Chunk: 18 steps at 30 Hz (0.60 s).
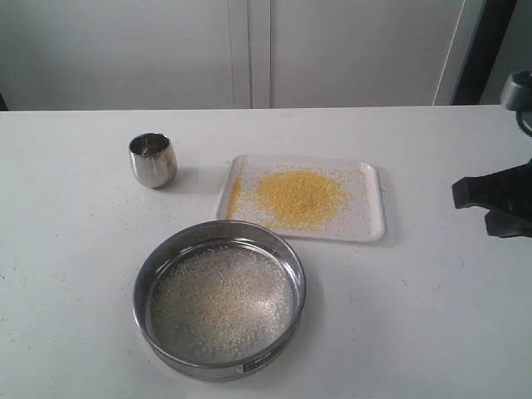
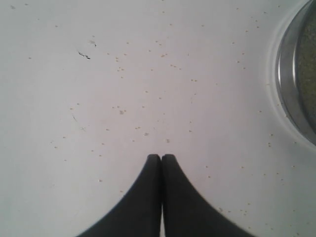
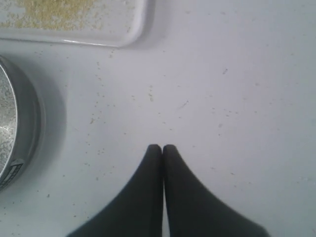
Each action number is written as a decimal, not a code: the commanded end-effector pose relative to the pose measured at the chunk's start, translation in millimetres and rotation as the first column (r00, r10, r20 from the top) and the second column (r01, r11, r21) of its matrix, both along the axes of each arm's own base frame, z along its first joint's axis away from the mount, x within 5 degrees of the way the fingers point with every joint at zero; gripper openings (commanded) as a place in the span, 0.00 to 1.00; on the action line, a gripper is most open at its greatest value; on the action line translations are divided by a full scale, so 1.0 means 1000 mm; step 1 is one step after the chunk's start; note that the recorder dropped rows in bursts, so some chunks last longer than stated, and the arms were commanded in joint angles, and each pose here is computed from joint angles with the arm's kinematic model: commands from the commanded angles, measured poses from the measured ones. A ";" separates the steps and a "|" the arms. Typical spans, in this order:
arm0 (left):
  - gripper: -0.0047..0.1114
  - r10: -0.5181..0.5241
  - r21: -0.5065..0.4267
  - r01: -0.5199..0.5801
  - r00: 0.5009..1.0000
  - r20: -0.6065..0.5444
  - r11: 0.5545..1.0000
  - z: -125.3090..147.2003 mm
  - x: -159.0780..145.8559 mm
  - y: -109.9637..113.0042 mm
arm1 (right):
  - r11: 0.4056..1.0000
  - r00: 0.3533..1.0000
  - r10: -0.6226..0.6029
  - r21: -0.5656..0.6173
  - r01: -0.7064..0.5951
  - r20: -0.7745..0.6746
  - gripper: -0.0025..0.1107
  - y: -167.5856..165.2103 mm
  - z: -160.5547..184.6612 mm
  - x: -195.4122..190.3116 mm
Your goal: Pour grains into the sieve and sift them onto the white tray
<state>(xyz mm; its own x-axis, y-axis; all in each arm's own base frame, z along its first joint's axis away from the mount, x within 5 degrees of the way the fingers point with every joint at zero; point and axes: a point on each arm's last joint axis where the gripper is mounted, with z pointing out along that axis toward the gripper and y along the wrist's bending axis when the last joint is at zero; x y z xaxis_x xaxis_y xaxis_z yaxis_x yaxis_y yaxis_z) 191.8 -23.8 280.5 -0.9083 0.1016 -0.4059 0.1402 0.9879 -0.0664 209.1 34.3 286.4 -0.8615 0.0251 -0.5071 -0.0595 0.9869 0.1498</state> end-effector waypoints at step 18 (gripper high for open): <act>0.04 0.000 -0.009 0.000 1.000 -0.007 1.000 0.000 -0.003 0.000 | 0.999 0.934 -0.011 -0.033 0.025 0.356 0.02 -0.017 0.031 -0.078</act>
<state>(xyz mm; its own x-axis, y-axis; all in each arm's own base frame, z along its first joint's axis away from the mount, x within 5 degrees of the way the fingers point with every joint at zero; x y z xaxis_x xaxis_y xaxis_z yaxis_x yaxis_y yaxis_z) 191.8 -23.8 280.5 -0.9083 0.1016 -0.4059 0.1402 0.9879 -0.0664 138.3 19.9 318.1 -0.6703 0.0114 -0.7420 -0.0906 0.9911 0.0971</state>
